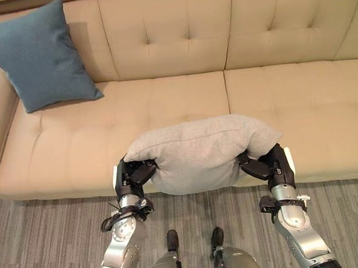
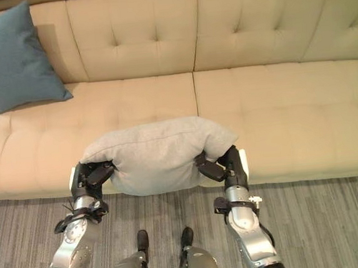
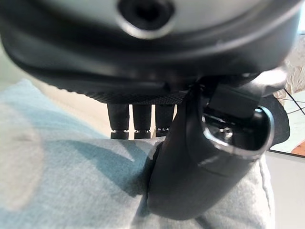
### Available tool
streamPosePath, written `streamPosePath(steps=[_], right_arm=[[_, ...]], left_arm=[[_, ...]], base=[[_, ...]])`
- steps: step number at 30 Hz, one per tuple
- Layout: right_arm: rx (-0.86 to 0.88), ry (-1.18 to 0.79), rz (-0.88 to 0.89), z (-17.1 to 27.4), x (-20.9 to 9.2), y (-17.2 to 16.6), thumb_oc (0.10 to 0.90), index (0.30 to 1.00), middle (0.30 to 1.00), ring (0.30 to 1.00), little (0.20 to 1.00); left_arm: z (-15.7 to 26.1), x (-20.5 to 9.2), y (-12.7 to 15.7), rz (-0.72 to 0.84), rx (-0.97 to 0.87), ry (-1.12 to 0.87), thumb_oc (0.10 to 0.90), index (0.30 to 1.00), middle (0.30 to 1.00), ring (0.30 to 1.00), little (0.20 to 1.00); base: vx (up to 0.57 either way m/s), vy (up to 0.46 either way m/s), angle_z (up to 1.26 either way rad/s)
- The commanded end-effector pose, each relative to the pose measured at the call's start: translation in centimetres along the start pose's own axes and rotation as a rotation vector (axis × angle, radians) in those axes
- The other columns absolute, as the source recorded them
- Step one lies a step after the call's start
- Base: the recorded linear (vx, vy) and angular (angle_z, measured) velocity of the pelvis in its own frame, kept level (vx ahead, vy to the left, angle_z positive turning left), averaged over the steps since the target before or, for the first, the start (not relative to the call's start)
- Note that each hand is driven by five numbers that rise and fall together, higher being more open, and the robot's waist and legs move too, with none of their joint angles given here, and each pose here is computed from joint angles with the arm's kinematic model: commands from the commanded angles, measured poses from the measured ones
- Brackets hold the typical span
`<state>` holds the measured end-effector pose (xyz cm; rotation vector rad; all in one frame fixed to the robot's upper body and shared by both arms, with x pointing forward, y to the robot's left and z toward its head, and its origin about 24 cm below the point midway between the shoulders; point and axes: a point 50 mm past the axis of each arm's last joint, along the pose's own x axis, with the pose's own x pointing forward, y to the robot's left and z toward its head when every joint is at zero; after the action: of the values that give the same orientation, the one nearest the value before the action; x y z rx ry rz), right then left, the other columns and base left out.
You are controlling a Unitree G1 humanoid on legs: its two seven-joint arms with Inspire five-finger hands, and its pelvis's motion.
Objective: Pick up all the scattered cushions and arrange them neatly on the sofa.
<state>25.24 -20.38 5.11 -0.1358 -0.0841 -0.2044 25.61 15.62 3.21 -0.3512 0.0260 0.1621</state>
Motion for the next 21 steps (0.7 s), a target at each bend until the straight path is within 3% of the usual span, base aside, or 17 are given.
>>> streamPosePath(steps=[1,12,21], right_arm=[[0.163,-0.331,0.137,6.4,0.8,3.6,0.400,0.300,0.300,0.300,0.300],[0.230,-0.335,0.228,7.0,0.2,5.3,0.400,0.300,0.300,0.300,0.300],[0.180,-0.375,0.228,7.7,0.7,5.0,0.400,0.300,0.300,0.300,0.300]], left_arm=[[2.7,0.5,-5.2,-0.261,-0.024,-0.157,0.400,0.300,0.300,0.300,0.300],[2.1,-0.1,-3.7,-0.250,0.071,-0.136,0.400,0.300,0.300,0.300,0.300],[2.1,0.1,-4.6,-0.281,0.046,-0.142,0.400,0.300,0.300,0.300,0.300]], base=[[0.19,0.150,0.03],[0.20,0.182,-0.51],[0.19,-0.058,-0.09]])
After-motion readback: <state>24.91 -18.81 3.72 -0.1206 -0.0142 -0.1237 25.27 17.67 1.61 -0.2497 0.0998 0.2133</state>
